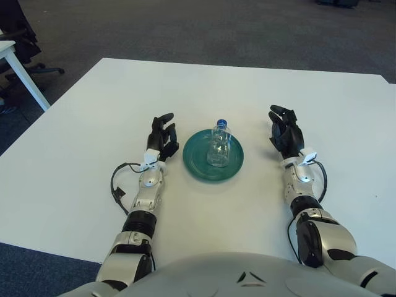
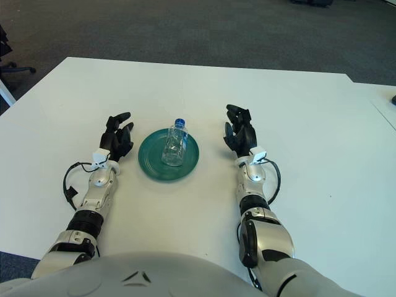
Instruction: Put the bottle into the plate.
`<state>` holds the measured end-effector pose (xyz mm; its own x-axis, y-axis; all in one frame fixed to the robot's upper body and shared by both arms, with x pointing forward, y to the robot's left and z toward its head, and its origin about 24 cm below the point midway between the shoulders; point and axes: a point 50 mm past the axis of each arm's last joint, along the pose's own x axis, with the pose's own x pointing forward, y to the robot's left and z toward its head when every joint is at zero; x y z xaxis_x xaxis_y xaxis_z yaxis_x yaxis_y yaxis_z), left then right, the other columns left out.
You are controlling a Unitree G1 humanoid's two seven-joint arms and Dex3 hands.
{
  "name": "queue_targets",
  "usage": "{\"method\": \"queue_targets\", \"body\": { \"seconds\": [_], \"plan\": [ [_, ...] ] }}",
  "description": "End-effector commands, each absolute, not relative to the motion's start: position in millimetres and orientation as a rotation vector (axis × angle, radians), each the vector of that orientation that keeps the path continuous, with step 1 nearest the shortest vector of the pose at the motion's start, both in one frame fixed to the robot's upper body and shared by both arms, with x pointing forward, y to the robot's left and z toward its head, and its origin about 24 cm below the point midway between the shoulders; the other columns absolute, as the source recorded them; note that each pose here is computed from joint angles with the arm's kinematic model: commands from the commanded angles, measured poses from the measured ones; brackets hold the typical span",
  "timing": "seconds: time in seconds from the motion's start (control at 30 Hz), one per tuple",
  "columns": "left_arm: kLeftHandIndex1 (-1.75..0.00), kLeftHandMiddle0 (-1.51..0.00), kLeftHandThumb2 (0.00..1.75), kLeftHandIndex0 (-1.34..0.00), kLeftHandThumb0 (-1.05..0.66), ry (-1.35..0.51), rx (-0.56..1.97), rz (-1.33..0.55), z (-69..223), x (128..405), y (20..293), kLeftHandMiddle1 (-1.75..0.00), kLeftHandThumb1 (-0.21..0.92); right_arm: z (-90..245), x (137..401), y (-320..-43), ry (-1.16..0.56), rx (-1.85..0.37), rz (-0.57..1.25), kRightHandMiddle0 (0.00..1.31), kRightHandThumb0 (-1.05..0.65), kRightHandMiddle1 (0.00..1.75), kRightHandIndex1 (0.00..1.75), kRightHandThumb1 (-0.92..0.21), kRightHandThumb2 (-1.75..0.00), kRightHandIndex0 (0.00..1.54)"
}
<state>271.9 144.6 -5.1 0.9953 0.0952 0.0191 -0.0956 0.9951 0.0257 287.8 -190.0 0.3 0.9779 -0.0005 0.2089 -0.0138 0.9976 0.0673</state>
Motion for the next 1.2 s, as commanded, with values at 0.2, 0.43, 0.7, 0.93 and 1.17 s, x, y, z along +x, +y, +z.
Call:
{"method": "queue_targets", "body": {
  "seconds": [0.2, 0.43, 0.7, 0.93, 1.17],
  "plan": [
    [-0.91, -0.54, 0.74, -0.12, -0.67, 0.125, -0.044, 0.156, -44, 240, 144, -0.24, 0.92, -48, 240, -202, -0.016, 0.105, -0.061, 0.04, -0.64, 0.99, 0.52, -0.92, -0.5, 0.36],
    [-0.94, -0.56, 0.69, -0.18, -0.68, 0.116, -0.087, 0.173, -45, 235, 143, -0.39, 0.92, -47, 240, -201, -0.021, 0.104, -0.055, 0.04, -0.65, 0.99, 0.52, -0.92, -0.5, 0.35],
    [-0.98, -0.58, 0.64, -0.26, -0.66, 0.091, -0.103, 0.181, -44, 227, 141, -0.58, 0.92, -43, 244, -198, -0.039, 0.093, -0.049, 0.03, -0.61, 0.99, 0.53, -0.92, -0.49, 0.35],
    [-1.0, -0.61, 0.58, -0.33, -0.65, 0.053, -0.098, 0.199, -40, 217, 138, -0.72, 0.92, -42, 245, -196, -0.034, 0.079, -0.044, 0.01, -0.57, 0.97, 0.53, -0.92, -0.49, 0.36],
    [-1.0, -0.6, 0.54, -0.36, -0.67, 0.023, -0.114, 0.206, -33, 209, 134, -0.74, 0.92, -38, 245, -194, -0.059, 0.06, -0.04, 0.01, -0.59, 0.96, 0.53, -0.9, -0.49, 0.36]
  ]
}}
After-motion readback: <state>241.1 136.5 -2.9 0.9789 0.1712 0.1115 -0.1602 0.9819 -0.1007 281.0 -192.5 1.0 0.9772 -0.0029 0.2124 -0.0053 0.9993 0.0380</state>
